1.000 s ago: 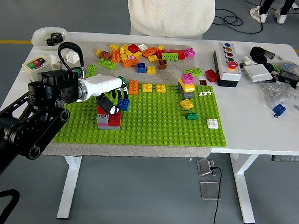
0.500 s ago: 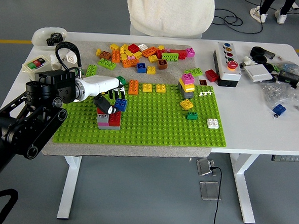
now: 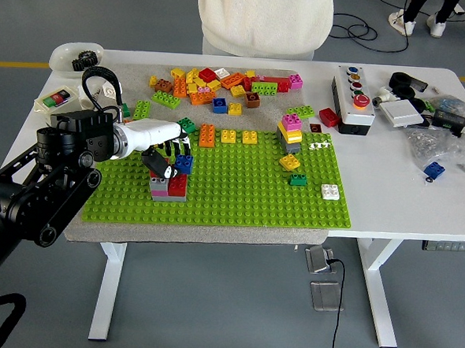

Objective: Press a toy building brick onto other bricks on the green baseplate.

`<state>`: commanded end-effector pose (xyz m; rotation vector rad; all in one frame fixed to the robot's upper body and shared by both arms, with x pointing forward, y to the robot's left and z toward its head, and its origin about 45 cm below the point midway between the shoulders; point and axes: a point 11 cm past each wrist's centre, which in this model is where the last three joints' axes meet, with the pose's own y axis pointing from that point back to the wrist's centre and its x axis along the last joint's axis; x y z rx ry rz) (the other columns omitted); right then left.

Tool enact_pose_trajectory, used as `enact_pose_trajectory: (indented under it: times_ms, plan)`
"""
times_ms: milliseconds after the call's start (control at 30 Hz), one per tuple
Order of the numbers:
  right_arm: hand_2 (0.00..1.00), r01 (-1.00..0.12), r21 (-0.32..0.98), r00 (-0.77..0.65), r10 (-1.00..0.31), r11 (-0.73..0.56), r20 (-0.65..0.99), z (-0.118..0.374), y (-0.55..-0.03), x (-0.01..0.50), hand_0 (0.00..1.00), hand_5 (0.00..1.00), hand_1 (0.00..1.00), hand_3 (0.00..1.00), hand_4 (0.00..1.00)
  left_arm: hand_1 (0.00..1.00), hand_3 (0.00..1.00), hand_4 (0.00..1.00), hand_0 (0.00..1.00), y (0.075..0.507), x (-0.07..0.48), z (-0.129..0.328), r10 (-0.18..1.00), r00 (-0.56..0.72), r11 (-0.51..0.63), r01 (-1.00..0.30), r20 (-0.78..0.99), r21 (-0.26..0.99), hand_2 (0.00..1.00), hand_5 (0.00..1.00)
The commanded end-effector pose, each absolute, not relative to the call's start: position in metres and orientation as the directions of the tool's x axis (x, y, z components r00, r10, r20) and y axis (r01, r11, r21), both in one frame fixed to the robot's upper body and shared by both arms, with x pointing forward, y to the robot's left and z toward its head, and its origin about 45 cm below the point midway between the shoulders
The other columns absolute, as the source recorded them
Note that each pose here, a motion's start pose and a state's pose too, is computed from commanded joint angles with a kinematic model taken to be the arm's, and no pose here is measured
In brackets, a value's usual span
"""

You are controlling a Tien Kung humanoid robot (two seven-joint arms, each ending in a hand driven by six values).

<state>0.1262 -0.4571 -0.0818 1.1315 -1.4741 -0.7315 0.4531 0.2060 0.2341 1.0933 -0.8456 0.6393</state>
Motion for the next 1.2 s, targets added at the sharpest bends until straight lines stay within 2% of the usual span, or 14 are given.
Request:
enact_pose_trajectory:
  times_ms: [1200]
  plan:
    - [0.682, -0.256, 0.898, 0.041, -0.924, 0.358, 0.38, -0.0818, -0.4574, 0.1258, 0.747, 0.519, 0.643, 0.609, 0.87, 0.595, 0.538, 0.427, 0.626, 0.2029, 0.4508, 0.2354, 0.035, 0.549, 0.345, -0.791, 0.835, 0.506, 0.558, 0.048]
